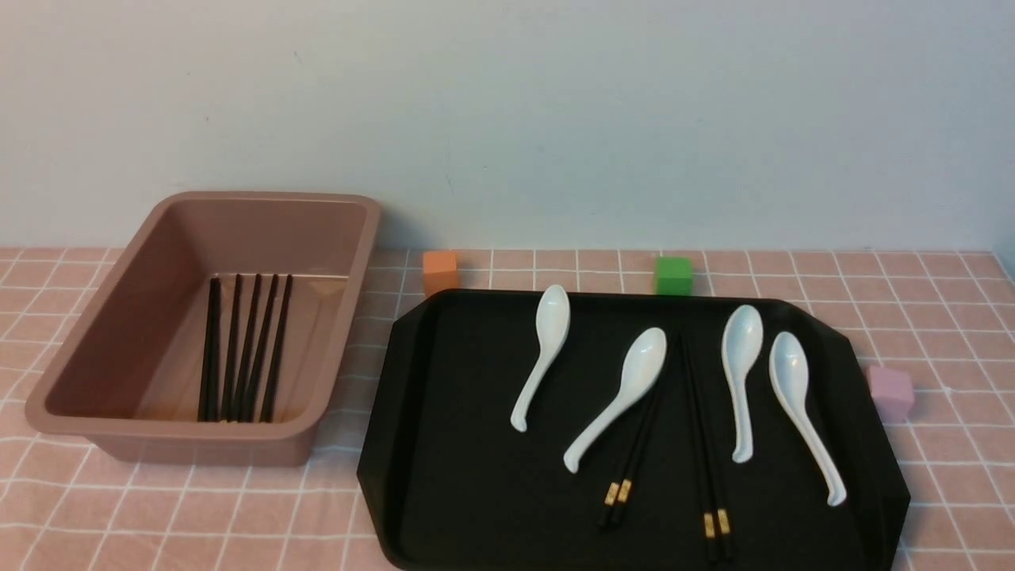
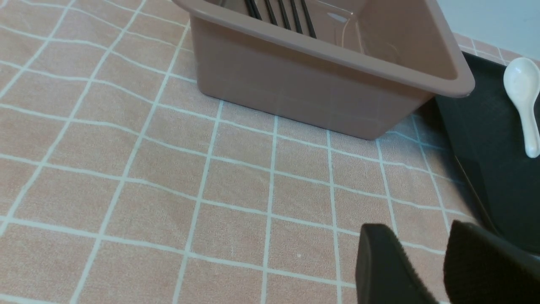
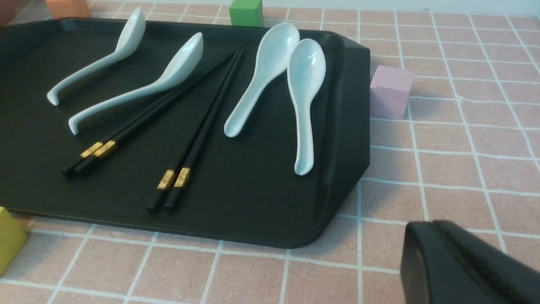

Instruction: On pink tablecloth take chopsticks from black tray and put them in box.

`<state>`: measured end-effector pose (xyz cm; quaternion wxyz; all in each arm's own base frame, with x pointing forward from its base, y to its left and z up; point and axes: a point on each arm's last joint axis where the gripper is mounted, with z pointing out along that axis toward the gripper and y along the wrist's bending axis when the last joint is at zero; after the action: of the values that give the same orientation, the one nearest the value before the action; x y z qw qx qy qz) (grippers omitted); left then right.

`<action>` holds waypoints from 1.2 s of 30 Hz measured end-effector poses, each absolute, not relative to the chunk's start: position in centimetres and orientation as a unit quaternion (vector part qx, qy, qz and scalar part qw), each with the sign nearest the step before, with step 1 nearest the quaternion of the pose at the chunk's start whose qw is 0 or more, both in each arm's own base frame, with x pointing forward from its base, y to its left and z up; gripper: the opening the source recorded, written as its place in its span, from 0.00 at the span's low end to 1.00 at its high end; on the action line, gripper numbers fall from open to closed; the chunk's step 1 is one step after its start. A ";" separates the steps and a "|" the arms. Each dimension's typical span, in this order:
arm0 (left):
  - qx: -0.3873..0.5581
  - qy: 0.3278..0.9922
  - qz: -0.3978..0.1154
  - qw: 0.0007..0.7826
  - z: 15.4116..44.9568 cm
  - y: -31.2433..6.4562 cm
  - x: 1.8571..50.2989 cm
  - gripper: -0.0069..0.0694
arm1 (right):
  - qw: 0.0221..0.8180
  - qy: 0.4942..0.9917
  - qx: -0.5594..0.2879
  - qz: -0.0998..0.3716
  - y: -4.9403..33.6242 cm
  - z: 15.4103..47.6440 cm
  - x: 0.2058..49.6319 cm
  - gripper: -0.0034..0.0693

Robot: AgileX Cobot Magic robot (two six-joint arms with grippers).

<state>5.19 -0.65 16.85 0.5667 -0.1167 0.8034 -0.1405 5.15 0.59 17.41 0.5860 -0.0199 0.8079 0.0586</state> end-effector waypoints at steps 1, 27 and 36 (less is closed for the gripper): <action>-0.117 0.803 -0.141 0.567 16.9 -0.7 5.2 0.40 | 0.586 0.808 -0.020 0.059 0.6 17.4 5.1 0.05; -0.117 0.803 -0.141 0.567 16.9 -0.7 5.2 0.40 | 0.586 0.808 -0.015 0.062 0.6 17.4 5.1 0.08; -0.117 0.803 -0.141 0.567 16.9 -0.7 5.2 0.40 | 0.586 0.808 -0.015 0.062 0.6 17.4 5.2 0.09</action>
<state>5.19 -0.65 16.85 0.5666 -0.1170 0.8034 -0.1407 5.15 0.59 17.41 0.5860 -0.0149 0.8078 0.0623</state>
